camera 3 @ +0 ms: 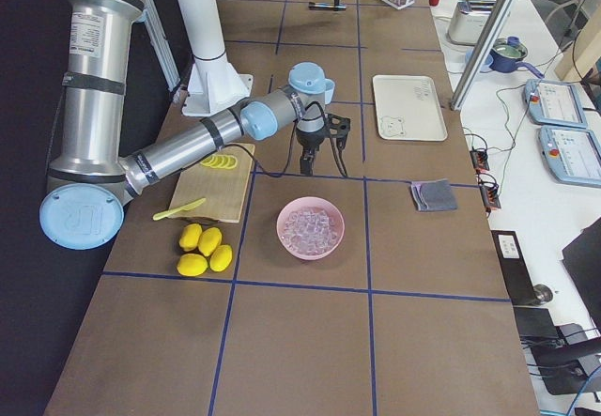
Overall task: Mash ice and strawberries in cup
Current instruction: 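Withdraw the open left gripper from the cup toward the table edge, then grasp the steel muddler upright with the left gripper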
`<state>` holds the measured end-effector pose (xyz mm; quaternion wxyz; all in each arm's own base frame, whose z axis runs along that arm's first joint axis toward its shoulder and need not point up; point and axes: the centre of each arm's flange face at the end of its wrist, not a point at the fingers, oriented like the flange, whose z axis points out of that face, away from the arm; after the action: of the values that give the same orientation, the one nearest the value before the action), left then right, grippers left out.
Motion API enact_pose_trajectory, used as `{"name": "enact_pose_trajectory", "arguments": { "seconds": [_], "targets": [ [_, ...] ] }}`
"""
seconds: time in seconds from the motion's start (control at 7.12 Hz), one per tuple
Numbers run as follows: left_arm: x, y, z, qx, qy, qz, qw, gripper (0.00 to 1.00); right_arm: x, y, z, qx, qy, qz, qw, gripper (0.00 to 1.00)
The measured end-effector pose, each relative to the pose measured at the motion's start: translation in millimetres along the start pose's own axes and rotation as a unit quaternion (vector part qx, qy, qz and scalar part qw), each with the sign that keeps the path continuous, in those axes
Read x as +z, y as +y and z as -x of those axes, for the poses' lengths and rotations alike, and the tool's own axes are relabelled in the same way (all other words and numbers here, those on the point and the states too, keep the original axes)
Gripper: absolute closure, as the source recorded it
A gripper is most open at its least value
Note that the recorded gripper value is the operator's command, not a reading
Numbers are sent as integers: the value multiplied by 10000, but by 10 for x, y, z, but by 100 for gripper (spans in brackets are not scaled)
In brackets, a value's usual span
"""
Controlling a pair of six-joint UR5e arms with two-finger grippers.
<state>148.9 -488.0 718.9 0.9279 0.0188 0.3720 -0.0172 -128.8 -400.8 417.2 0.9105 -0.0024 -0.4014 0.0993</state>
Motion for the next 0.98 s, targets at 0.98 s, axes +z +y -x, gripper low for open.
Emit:
{"name": "enact_pose_trajectory", "arguments": {
  "seconds": [0.98],
  "targets": [
    [-1447, -198, -2014, -274, 1586, 468, 9858, 100, -19, 6, 24, -2, -21, -14, 10000, 0]
  ]
}}
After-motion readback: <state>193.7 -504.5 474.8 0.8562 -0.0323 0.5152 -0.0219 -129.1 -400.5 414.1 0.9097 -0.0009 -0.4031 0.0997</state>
